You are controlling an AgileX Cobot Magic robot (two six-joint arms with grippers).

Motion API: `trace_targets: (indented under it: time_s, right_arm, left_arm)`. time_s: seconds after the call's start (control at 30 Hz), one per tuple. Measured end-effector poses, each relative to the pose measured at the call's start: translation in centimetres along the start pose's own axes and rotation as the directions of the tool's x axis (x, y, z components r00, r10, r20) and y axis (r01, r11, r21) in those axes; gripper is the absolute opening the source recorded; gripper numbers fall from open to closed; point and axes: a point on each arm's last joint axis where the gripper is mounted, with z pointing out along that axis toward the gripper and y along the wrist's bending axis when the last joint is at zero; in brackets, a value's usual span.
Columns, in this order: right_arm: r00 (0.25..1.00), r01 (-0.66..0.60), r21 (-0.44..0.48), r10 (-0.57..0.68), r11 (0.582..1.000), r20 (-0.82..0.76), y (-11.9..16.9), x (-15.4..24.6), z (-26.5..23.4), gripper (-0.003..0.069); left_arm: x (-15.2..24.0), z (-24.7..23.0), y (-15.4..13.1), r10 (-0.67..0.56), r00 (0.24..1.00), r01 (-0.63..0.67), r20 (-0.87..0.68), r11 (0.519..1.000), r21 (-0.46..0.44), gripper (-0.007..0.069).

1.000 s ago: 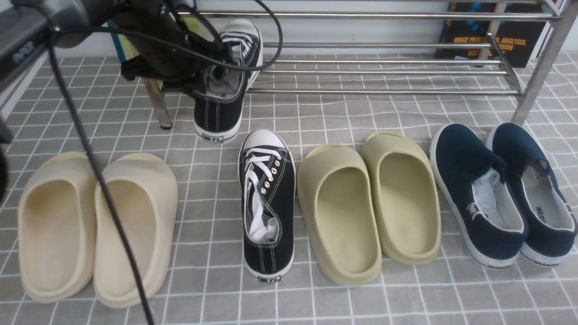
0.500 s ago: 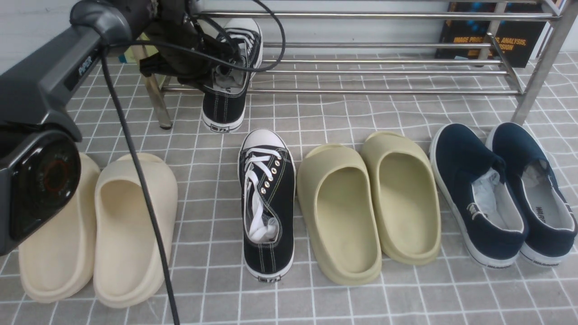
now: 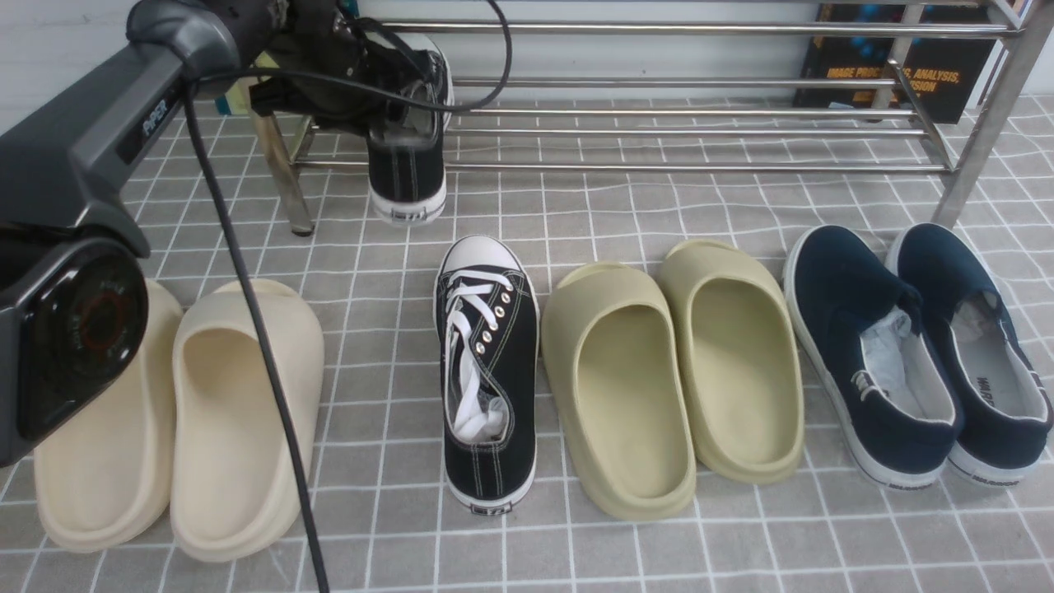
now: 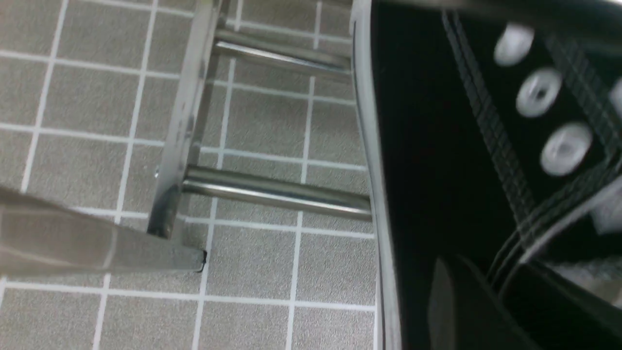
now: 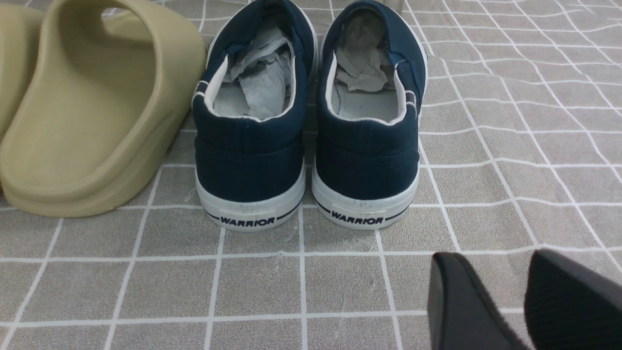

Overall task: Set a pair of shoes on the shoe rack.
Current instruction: Use the left arm to put a shoe into the shoe rack

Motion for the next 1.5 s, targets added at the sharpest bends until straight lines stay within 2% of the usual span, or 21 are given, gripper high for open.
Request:
trace_targets:
  time_s: [0.13,0.3,0.37,0.5,0.53,0.67,0.7,0.87,1.03,1.1,1.2,1.37,1.5]
  right_arm:
    - [1.0,0.0,0.0,0.0,1.0,0.0,0.0,0.0,0.0,0.0245]
    - [1.0,0.0,0.0,0.0,1.0,0.0,0.0,0.0,0.0,0.0245]
    - [1.0,0.0,0.0,0.0,1.0,0.0,0.0,0.0,0.0,0.0245]
    - [1.0,0.0,0.0,0.0,1.0,0.0,0.0,0.0,0.0,0.0245]
    - [1.0,0.0,0.0,0.0,1.0,0.0,0.0,0.0,0.0,0.0245]
    - [1.0,0.0,0.0,0.0,1.0,0.0,0.0,0.0,0.0,0.0245]
    - [1.0,0.0,0.0,0.0,1.0,0.0,0.0,0.0,0.0,0.0245]
    - [1.0,0.0,0.0,0.0,1.0,0.0,0.0,0.0,0.0,0.0245]
    - [1.0,0.0,0.0,0.0,1.0,0.0,0.0,0.0,0.0,0.0245]
    - [1.0,0.0,0.0,0.0,1.0,0.0,0.0,0.0,0.0,0.0245]
    - [1.0,0.0,0.0,0.0,1.0,0.0,0.0,0.0,0.0,0.0245]
    - [1.0,0.0,0.0,0.0,1.0,0.0,0.0,0.0,0.0,0.0245]
    - [1.0,0.0,0.0,0.0,1.0,0.0,0.0,0.0,0.0,0.0245]
  left_arm:
    - [-0.2,-0.2,0.0,0.004,1.0,-0.004,0.004,1.0,-0.006,0.0237]
    - [-0.7,-2.0,0.0,0.02,1.0,-0.02,-0.021,0.999,-0.036,0.025]
    - [-1.6,-5.0,-0.1,0.047,0.999,-0.049,-0.027,0.997,-0.054,0.0215]
    - [-2.5,-9.3,-0.5,0.093,0.995,-0.094,-0.019,0.995,-0.031,0.0146]
    - [-2.7,-11.2,-0.8,0.115,0.993,-0.115,-0.021,0.993,-0.01,0.0097]
    - [-2.6,-12.7,-1.1,0.147,0.988,-0.145,-0.041,0.989,0.031,0.0011]
    - [-2.3,-12.6,-1.2,0.155,0.986,-0.153,-0.057,0.987,0.045,-0.0013]
    - [-0.1,-10.8,-1.6,0.183,0.969,-0.178,-0.165,0.983,0.048,-0.0013]
    - [4.3,-9.3,-2.9,0.253,0.914,-0.245,-0.316,0.967,0.067,-0.0013]
    - [7.2,-7.4,-3.5,0.277,0.879,-0.266,-0.388,0.96,0.084,-0.0013]
    - [8.7,-5.1,-3.3,0.284,0.879,-0.273,-0.384,0.958,0.083,-0.0013]
    - [9.2,-1.1,-2.3,0.261,0.916,-0.273,-0.306,0.962,0.004,-0.0013]
    - [7.7,0.1,-1.1,0.157,0.966,-0.171,-0.206,0.984,-0.056,-0.0013]
